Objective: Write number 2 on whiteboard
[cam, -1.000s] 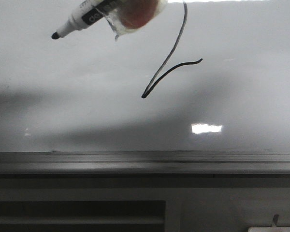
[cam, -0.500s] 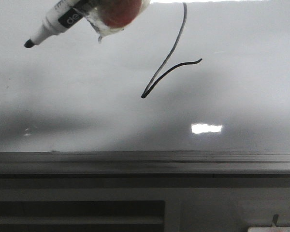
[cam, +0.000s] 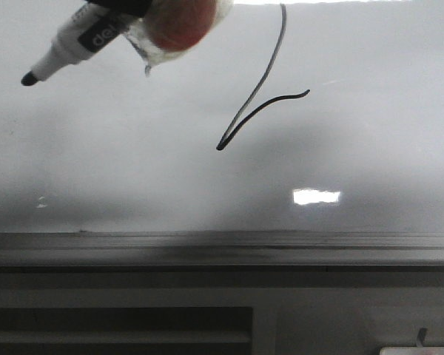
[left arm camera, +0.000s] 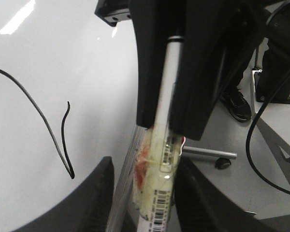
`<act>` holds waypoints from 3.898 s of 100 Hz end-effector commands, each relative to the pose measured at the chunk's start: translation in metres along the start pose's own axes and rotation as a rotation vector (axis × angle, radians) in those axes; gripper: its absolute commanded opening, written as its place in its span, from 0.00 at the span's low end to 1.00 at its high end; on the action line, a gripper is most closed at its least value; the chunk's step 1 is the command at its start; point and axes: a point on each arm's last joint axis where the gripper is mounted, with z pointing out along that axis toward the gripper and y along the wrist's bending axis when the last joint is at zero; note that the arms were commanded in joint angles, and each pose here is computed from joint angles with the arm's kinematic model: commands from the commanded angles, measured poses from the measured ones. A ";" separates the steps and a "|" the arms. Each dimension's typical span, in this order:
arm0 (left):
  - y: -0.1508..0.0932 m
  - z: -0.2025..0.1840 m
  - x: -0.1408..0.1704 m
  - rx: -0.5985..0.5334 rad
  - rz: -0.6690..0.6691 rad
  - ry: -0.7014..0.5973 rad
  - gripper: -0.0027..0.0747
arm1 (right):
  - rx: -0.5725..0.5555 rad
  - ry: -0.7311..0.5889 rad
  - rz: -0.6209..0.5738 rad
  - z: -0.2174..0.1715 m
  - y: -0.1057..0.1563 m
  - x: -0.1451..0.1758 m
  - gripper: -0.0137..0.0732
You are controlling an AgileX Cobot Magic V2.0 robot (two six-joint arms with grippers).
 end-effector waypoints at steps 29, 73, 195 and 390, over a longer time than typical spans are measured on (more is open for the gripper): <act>0.002 0.000 -0.010 0.005 -0.011 -0.035 0.17 | -0.043 -0.070 0.027 -0.007 0.007 -0.014 0.10; 0.001 -0.001 -0.011 0.004 -0.016 -0.036 0.01 | -0.025 -0.081 0.034 -0.007 0.005 -0.015 0.45; 0.072 0.004 0.023 -0.776 -0.584 -0.265 0.01 | 0.251 -0.370 0.103 -0.077 0.012 -0.031 0.71; -0.003 -0.116 -0.006 -0.724 -0.145 -0.599 0.09 | 0.560 -0.498 -0.059 -0.120 0.032 -0.011 0.08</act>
